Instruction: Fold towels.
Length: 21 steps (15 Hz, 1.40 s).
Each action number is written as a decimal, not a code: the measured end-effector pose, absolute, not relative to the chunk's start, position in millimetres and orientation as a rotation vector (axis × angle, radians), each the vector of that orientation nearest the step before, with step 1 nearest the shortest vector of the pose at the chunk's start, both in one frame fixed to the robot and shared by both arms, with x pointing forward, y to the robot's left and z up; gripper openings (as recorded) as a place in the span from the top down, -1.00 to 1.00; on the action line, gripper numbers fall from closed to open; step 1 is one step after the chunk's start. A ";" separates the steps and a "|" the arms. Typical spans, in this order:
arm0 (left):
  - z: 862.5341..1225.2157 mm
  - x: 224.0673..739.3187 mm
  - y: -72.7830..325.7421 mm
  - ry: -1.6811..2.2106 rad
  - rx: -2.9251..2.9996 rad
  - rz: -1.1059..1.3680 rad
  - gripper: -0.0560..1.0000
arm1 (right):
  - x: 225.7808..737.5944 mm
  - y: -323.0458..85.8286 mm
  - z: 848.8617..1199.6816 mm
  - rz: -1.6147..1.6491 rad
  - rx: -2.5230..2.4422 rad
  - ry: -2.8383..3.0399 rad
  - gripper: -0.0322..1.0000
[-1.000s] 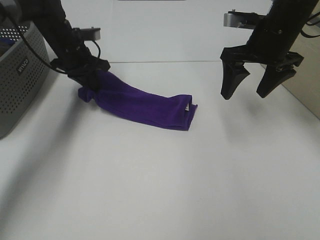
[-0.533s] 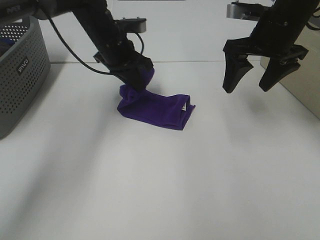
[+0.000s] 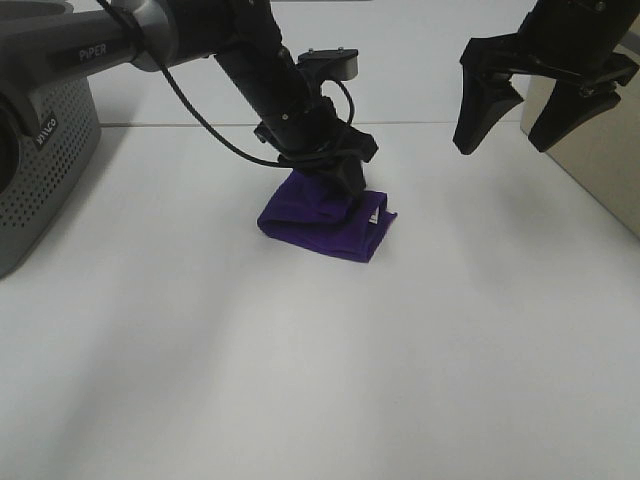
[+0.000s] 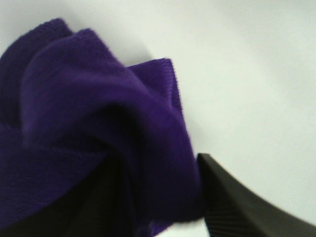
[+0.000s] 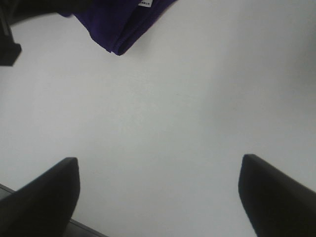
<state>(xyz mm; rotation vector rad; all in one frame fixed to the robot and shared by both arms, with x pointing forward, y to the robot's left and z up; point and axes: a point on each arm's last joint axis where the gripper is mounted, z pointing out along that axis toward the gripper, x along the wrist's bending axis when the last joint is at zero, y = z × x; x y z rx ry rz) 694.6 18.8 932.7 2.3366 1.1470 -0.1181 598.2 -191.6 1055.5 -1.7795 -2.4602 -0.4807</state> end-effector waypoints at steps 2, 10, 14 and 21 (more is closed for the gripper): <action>933.5 689.3 10.2 1.135 2.324 -0.154 -0.46 | 594.6 -191.7 1063.9 -0.515 -1.780 -2.463 -0.71; 984.3 689.5 24.9 1.070 2.332 -0.056 -0.53 | 583.7 -193.8 1086.6 -0.596 -1.783 -2.489 -0.71; 1002.5 710.4 73.6 1.180 2.434 0.147 -0.53 | 583.4 -192.0 1087.2 -0.618 -1.744 -2.497 -0.71; 1099.6 716.4 216.0 1.545 2.169 0.480 -0.54 | 587.9 -187.1 1090.4 -0.741 -1.758 -2.460 -0.71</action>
